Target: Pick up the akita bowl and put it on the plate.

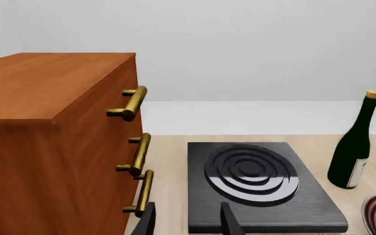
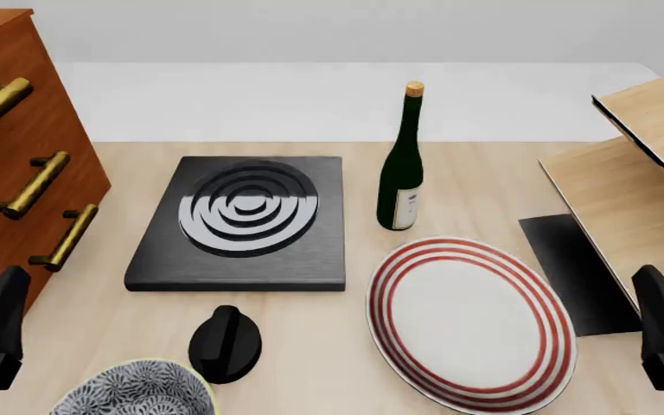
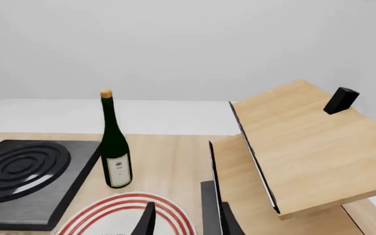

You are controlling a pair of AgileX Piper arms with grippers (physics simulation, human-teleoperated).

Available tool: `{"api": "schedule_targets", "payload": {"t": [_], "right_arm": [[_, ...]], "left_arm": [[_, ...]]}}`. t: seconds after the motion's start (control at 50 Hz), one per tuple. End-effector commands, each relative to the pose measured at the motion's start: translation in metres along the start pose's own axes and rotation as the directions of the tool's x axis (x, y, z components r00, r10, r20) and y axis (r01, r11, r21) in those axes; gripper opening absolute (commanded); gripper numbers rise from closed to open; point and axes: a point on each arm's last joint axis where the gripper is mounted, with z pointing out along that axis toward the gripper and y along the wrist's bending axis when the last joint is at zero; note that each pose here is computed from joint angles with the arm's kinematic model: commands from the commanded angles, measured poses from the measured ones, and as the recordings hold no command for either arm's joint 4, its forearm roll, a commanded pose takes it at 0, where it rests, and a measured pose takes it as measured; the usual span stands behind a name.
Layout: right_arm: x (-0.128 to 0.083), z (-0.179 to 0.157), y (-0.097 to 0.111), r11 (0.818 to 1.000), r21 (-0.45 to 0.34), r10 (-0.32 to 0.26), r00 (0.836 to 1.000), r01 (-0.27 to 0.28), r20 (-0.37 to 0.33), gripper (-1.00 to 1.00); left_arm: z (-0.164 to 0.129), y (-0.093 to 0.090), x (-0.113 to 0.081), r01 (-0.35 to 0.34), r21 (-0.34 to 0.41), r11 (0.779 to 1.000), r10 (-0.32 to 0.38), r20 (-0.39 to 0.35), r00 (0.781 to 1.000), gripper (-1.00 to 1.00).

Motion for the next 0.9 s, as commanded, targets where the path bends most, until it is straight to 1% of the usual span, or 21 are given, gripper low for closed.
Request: {"api": "schedule_targets", "payload": {"t": [0.02, 0.04, 0.06, 0.12, 0.14, 0.2, 0.24, 0.28, 0.32, 0.38, 0.4, 0.5, 0.64, 0.72, 0.74, 0.76, 0.78, 0.8, 0.82, 0.88, 0.9], "right_arm": [[-0.013, 0.001, 0.004, 0.998, -0.067, -0.020, 1.000, 0.020, -0.005, 1.00], [-0.015, 0.005, 0.004, 0.998, -0.060, 0.015, 0.999, -0.017, -0.034, 1.00], [-0.022, 0.003, 0.006, 0.994, -0.105, 0.006, 1.000, -0.008, -0.018, 1.00], [-0.033, 0.002, 0.007, 0.990, -0.136, -0.037, 0.999, 0.036, -0.006, 1.00], [-0.033, 0.007, 0.009, 0.988, -0.157, -0.012, 0.999, 0.006, -0.040, 1.00], [-0.047, 0.005, 0.011, 0.981, -0.190, -0.049, 0.999, 0.045, -0.018, 1.00], [-0.055, 0.009, 0.014, 0.971, -0.238, -0.012, 0.999, -0.001, -0.052, 1.00], [-0.062, 0.008, 0.016, 0.962, -0.269, -0.052, 0.998, 0.040, -0.035, 1.00], [-0.067, 0.012, 0.019, 0.950, -0.309, -0.059, 0.996, 0.038, -0.060, 1.00], [-0.078, 0.014, 0.025, 0.925, -0.378, -0.075, 0.995, 0.042, -0.073, 1.00], [-0.084, 0.015, 0.027, 0.910, -0.410, -0.093, 0.993, 0.057, -0.069, 1.00], [-0.097, 0.019, 0.034, 0.876, -0.476, -0.125, 0.990, 0.077, -0.069, 1.00], [-0.111, 0.028, 0.053, 0.795, -0.602, -0.173, 0.980, 0.078, -0.100, 1.00], [-0.110, 0.038, 0.064, 0.773, -0.631, -0.201, 0.969, 0.065, -0.146, 1.00], [-0.108, 0.043, 0.066, 0.782, -0.621, -0.212, 0.961, 0.056, -0.180, 1.00], [-0.113, 0.041, 0.072, 0.748, -0.662, -0.206, 0.966, 0.052, -0.157, 1.00], [-0.112, 0.043, 0.074, 0.744, -0.665, -0.220, 0.962, 0.058, -0.162, 1.00], [-0.112, 0.046, 0.080, 0.726, -0.685, -0.242, 0.957, 0.070, -0.158, 1.00], [-0.111, 0.047, 0.081, 0.722, -0.687, -0.252, 0.954, 0.074, -0.162, 1.00], [-0.109, 0.052, 0.096, 0.685, -0.727, -0.272, 0.944, 0.053, -0.188, 1.00], [-0.108, 0.054, 0.097, 0.687, -0.725, -0.280, 0.939, 0.051, -0.199, 1.00]], "left_arm": [[0.000, -0.001, -0.001, 0.002, 0.022, 1.000, -0.002, -0.002, 1.000, 1.00], [0.000, -0.001, -0.001, 0.002, 0.022, 1.000, -0.002, 0.000, 1.000, 1.00], [0.000, -0.001, -0.001, 0.001, 0.022, 1.000, -0.001, 0.001, 1.000, 1.00], [0.000, -0.001, -0.002, 0.002, 0.022, 1.000, -0.002, 0.000, 1.000, 1.00], [0.000, -0.001, -0.001, 0.002, 0.023, 1.000, -0.002, -0.001, 1.000, 1.00], [0.000, -0.001, -0.001, 0.001, 0.025, 1.000, -0.001, 0.002, 1.000, 1.00], [0.000, -0.001, -0.001, 0.002, 0.025, 1.000, -0.002, -0.001, 1.000, 1.00], [0.000, -0.002, -0.001, 0.003, 0.031, 1.000, -0.003, -0.003, 1.000, 1.00], [0.000, -0.002, 0.000, 0.003, 0.034, 0.999, -0.003, -0.004, 1.000, 1.00], [0.000, -0.002, -0.001, 0.003, 0.033, 0.999, -0.003, -0.002, 1.000, 1.00], [0.000, -0.002, -0.001, 0.003, 0.033, 0.999, -0.003, -0.001, 1.000, 1.00], [0.000, -0.002, -0.001, 0.003, 0.033, 0.999, -0.003, -0.001, 1.000, 1.00], [0.000, -0.002, -0.001, 0.003, 0.032, 0.999, -0.003, 0.000, 1.000, 1.00], [0.000, -0.002, -0.001, 0.002, 0.032, 0.999, -0.002, 0.002, 1.000, 1.00], [0.000, -0.002, -0.001, 0.003, 0.032, 0.999, -0.003, 0.001, 1.000, 1.00], [0.000, -0.002, -0.001, 0.002, 0.032, 0.999, -0.003, 0.002, 1.000, 1.00], [0.000, -0.002, -0.001, 0.003, 0.032, 0.999, -0.003, 0.001, 1.000, 1.00], [0.000, -0.002, -0.001, 0.003, 0.032, 0.999, -0.003, 0.000, 1.000, 1.00], [0.000, -0.002, -0.001, 0.003, 0.032, 0.999, -0.003, 0.000, 1.000, 1.00], [0.000, -0.002, -0.001, 0.003, 0.032, 0.999, -0.003, -0.001, 1.000, 1.00], [0.000, -0.002, -0.001, 0.003, 0.032, 0.999, -0.003, -0.001, 1.000, 1.00]]}}
